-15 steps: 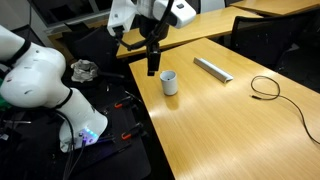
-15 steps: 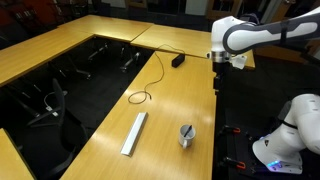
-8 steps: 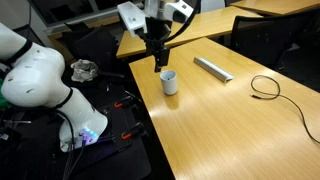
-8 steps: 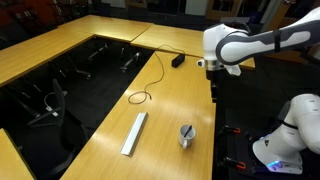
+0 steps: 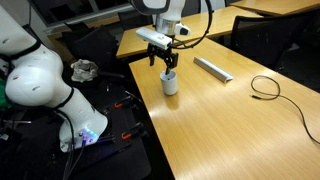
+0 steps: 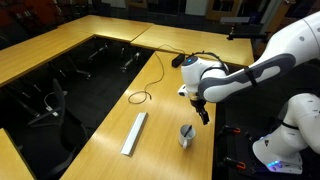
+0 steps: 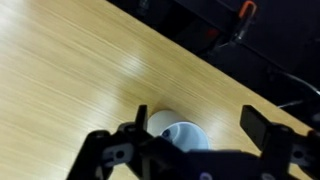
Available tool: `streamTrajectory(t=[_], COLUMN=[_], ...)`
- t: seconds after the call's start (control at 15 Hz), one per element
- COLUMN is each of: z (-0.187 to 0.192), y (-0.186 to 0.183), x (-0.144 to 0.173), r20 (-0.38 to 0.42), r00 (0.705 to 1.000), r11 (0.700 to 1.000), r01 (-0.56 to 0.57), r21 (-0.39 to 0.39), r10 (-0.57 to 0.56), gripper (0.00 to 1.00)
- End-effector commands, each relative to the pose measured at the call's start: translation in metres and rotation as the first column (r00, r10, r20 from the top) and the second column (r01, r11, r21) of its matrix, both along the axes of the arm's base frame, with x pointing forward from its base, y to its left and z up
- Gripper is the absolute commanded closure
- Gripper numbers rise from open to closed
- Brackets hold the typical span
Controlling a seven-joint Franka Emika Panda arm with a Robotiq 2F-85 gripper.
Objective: Pick up the pen from the cup and place it on the table
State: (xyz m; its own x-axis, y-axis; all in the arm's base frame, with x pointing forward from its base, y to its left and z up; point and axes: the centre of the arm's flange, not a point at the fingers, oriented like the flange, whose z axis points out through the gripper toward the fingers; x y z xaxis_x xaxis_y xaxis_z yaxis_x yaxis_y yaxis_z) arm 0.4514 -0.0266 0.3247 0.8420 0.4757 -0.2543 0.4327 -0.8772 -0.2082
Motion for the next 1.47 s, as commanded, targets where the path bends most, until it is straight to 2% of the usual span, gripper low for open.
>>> streamTrajectory(t=[0.0,0.2,0.33,0.4,0.53,1.0,1.27,1.4], z=[-0.022,-0.039,-0.042,-0.041,-0.043,-0.043,-0.047,-0.049], y=[0.018,0.035,0.043,0.042,0.047,0.046,0.067,0.083], x=[0.011,0.013,0.015,0.013,0.013,0.014,0.022,0.028], r20=[0.012,0.005,-0.002,-0.014,-0.017,-0.018,-0.002,0.010], r00=[0.979,0.932,0.886,0.925,0.905,0.898,0.868,0.852], r11=[0.979,0.929,0.881,0.921,0.900,0.893,0.863,0.846], r01=[-0.202,-0.361,-0.460,-0.380,-0.424,-0.438,-0.495,-0.519], r21=[-0.030,-0.084,-0.112,-0.091,-0.104,-0.102,-0.106,-0.118], r10=[0.203,0.362,0.463,0.380,0.425,0.439,0.497,0.524], gripper=[0.00,0.00,0.00,0.00,0.00,0.00,0.00,0.15])
